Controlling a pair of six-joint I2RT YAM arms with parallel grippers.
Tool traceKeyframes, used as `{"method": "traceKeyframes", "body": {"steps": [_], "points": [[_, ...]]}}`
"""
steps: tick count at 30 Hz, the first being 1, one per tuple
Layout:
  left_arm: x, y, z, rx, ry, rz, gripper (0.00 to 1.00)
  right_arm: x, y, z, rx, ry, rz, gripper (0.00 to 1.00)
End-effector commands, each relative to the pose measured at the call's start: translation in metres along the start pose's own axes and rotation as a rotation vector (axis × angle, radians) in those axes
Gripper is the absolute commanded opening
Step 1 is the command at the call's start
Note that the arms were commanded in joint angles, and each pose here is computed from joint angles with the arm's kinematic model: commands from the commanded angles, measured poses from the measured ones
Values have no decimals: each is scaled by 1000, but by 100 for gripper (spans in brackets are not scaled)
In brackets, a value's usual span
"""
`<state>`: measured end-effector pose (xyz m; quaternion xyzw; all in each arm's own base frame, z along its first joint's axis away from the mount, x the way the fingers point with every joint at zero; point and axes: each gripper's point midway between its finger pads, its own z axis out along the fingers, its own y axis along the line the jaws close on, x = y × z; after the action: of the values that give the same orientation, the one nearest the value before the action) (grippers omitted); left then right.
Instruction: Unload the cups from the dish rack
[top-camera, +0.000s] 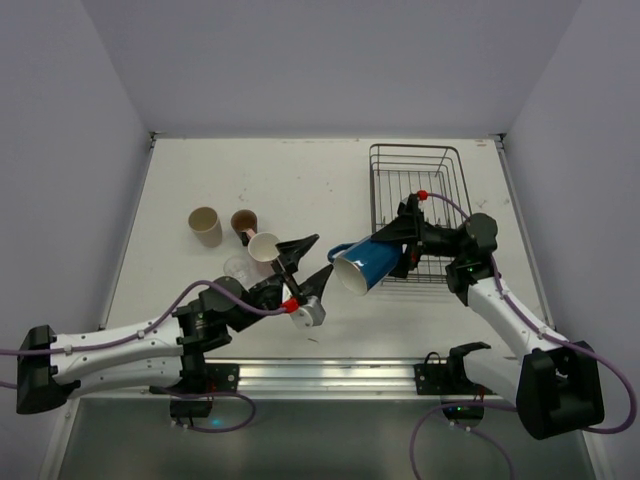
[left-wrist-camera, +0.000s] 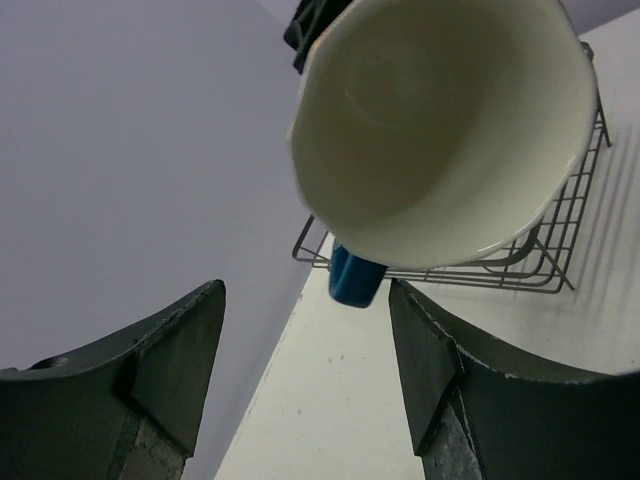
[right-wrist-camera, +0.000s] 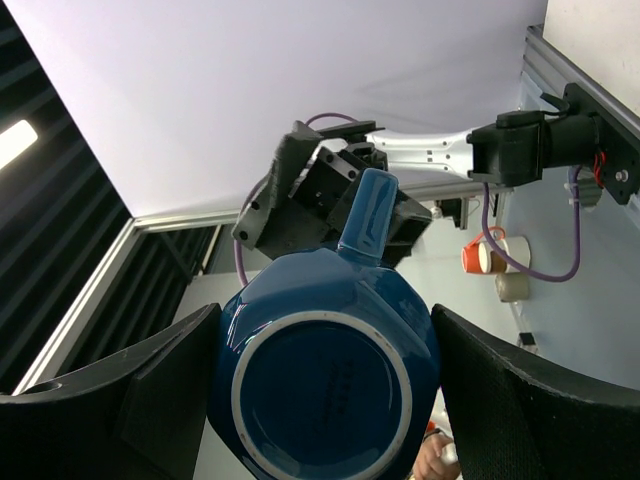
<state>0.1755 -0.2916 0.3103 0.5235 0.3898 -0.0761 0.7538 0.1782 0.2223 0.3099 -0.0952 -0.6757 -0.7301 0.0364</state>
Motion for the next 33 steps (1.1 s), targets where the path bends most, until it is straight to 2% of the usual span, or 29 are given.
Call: {"method": "traceKeyframes", "body": {"steps": [1,9,17,21,27,33], "points": [[-18,-3,10,27,-75,6,71,13,43,0,-48,26,158,0],[-11,-16,13,85,-49,21,74,15,45,1,-50,30,151,0],[-19,-16,29,90,-78,67,73,16,47,1,-52,36,152,0],[-21,-9,32,58,-92,111,69,17,45,1,-52,34,155,0],[-17,-12,35,53,-88,146,51,16,43,1,-50,34,156,0],[-16,-9,36,32,-97,157,48,16,43,1,-49,35,158,0]]}}
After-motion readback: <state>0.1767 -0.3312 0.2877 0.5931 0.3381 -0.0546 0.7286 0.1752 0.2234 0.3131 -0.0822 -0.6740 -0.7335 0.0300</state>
